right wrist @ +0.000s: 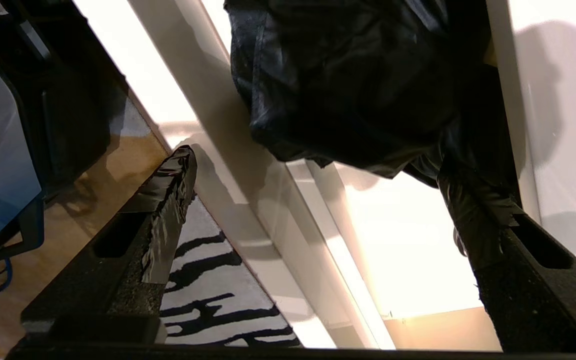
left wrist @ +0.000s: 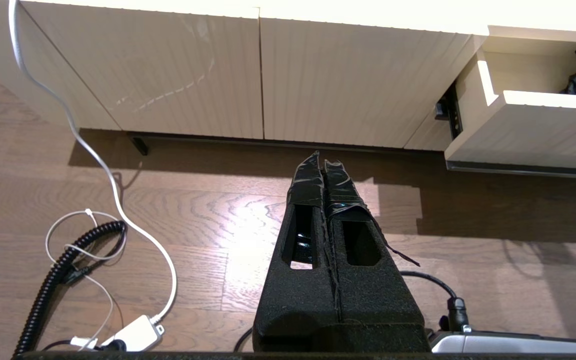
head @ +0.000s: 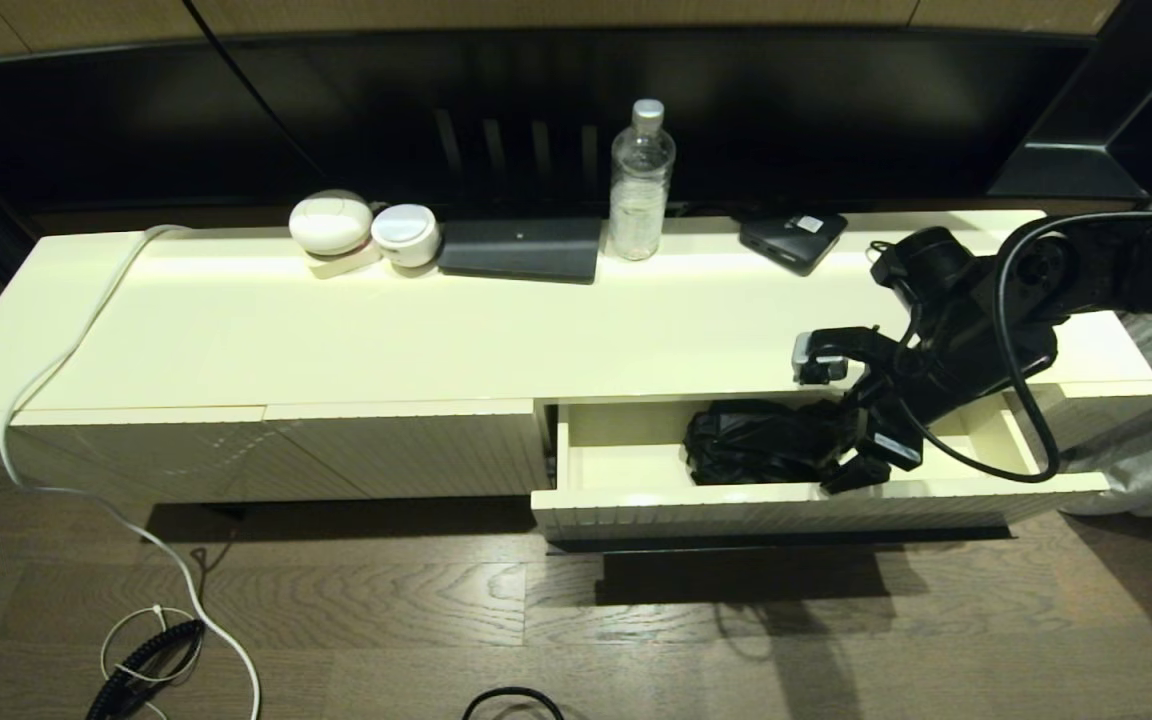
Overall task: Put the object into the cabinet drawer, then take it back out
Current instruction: Open the drawer
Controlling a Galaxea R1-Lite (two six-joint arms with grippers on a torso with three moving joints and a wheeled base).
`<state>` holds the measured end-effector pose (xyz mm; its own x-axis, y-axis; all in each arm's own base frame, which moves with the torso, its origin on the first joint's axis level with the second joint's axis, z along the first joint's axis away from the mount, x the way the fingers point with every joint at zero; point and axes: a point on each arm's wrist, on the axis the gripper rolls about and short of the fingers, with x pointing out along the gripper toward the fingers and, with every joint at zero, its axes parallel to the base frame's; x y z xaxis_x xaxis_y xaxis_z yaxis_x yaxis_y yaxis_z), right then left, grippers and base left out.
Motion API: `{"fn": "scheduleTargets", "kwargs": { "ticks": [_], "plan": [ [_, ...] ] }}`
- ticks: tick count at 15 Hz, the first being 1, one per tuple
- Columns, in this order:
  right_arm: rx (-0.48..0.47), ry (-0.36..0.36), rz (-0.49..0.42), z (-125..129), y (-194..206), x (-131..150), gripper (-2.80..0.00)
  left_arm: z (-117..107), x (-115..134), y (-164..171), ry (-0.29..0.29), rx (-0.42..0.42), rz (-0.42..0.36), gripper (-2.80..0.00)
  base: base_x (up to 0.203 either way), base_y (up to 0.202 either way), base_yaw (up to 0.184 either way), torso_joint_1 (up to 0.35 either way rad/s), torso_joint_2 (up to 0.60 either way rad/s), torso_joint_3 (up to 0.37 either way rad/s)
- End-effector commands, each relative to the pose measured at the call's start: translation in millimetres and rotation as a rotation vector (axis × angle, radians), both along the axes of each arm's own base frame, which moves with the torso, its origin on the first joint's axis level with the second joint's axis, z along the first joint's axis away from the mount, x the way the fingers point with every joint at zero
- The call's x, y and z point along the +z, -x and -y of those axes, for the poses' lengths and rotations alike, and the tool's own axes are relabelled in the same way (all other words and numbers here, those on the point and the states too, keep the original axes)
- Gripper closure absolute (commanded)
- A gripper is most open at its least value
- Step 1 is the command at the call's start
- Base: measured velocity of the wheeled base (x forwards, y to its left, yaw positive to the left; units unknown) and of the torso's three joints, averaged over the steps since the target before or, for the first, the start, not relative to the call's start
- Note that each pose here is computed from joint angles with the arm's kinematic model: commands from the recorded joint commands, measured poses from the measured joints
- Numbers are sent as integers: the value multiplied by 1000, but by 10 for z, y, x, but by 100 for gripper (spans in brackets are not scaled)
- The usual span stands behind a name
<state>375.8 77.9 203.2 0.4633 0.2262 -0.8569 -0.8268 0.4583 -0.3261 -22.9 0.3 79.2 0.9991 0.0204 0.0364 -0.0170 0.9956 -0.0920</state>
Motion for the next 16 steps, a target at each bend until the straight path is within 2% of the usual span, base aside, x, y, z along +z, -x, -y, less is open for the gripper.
{"fn": "scheduleTargets", "kwargs": {
  "ticks": [1,7,12,16],
  "plan": [
    [3,5,-20,-6,-66,-88,-280,0,0,1,1,1,2,0,0,0,0,0,0,0],
    [4,-5,3,-29,-174,-89,-280,0,0,1,1,1,2,0,0,0,0,0,0,0],
    [17,-29,7,9,-74,32,-280,0,0,1,1,1,2,0,0,0,0,0,0,0],
    [35,-8,-49,24,95,90,-280,0,0,1,1,1,2,0,0,0,0,0,0,0]
  ]
}}
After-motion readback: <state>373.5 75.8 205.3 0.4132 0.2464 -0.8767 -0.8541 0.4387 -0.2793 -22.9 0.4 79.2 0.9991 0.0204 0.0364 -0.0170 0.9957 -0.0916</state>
